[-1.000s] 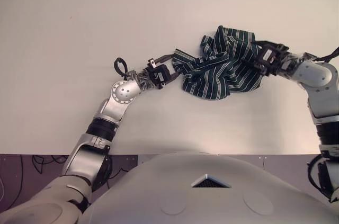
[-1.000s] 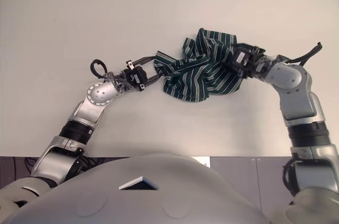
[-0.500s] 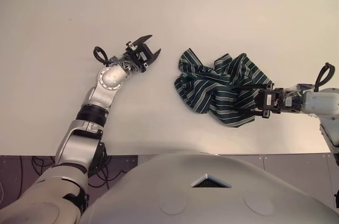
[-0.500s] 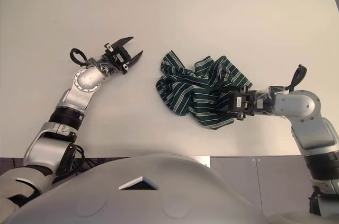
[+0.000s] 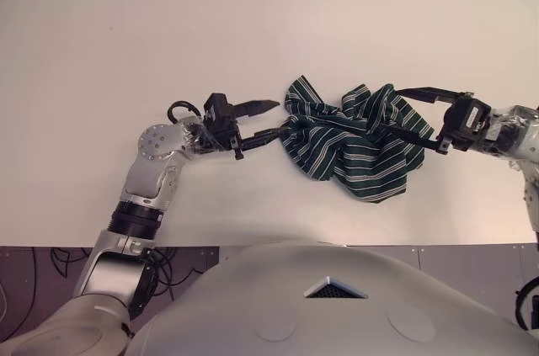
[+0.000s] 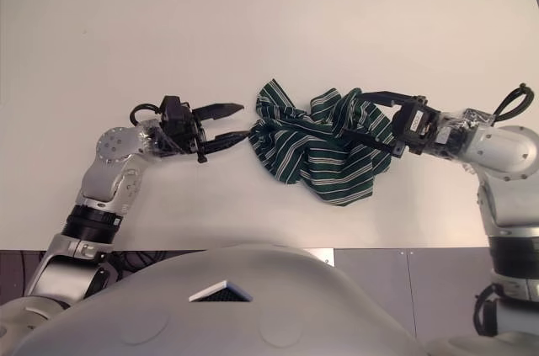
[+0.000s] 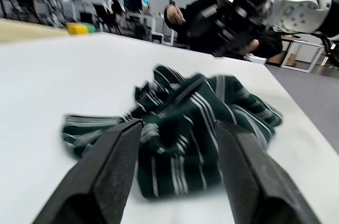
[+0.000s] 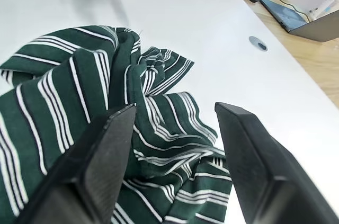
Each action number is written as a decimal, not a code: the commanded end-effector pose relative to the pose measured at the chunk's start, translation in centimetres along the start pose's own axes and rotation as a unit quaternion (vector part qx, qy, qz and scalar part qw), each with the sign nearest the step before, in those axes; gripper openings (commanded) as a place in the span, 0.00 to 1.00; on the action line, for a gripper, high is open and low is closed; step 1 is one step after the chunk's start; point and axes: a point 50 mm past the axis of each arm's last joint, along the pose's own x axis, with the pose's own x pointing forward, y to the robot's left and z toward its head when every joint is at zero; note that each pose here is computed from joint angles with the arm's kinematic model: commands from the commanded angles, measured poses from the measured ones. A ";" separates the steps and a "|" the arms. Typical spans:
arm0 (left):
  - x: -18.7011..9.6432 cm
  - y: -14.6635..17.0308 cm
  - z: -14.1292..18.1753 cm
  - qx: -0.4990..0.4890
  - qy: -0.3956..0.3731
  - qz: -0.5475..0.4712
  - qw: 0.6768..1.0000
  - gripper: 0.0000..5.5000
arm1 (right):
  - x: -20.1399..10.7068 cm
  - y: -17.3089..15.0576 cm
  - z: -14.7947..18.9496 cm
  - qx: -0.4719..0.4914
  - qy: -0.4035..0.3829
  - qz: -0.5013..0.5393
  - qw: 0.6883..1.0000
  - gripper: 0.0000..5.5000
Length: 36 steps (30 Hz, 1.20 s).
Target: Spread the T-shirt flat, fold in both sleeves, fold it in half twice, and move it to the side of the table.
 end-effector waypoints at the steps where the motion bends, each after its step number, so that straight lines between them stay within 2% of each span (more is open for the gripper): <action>1: 0.4 0.7 -1.4 -0.017 0.057 0.021 0.998 0.45 | -0.1 -0.1 -0.2 -0.006 -0.005 -0.011 1.000 0.50; 4: 0.5 1.3 -2.1 -0.020 0.093 0.040 0.995 0.45 | -0.1 -0.1 -0.4 -0.007 -0.005 -0.013 1.000 0.50; 9: 0.8 1.3 -2.4 -0.024 0.103 0.042 0.993 0.45 | -0.3 -0.1 -0.4 -0.009 -0.007 -0.014 1.000 0.50; 25: 1.8 1.4 -2.6 -0.033 0.095 0.047 0.994 0.01 | -0.3 -0.4 -0.3 -0.015 -0.008 -0.023 1.000 0.50; 27: 1.8 1.3 -2.5 -0.030 0.092 0.046 0.994 0.01 | -0.3 -0.4 -0.2 -0.016 -0.008 -0.024 1.000 0.50; 31: 1.3 1.2 -0.4 0.023 0.032 0.028 0.999 0.01 | -0.3 -0.5 -0.1 -0.017 -0.010 -0.028 0.999 0.50; 36: -1.4 1.1 4.8 0.110 -0.106 -0.002 0.988 0.01 | -0.1 -0.7 0.0 -0.017 -0.014 -0.034 0.999 0.50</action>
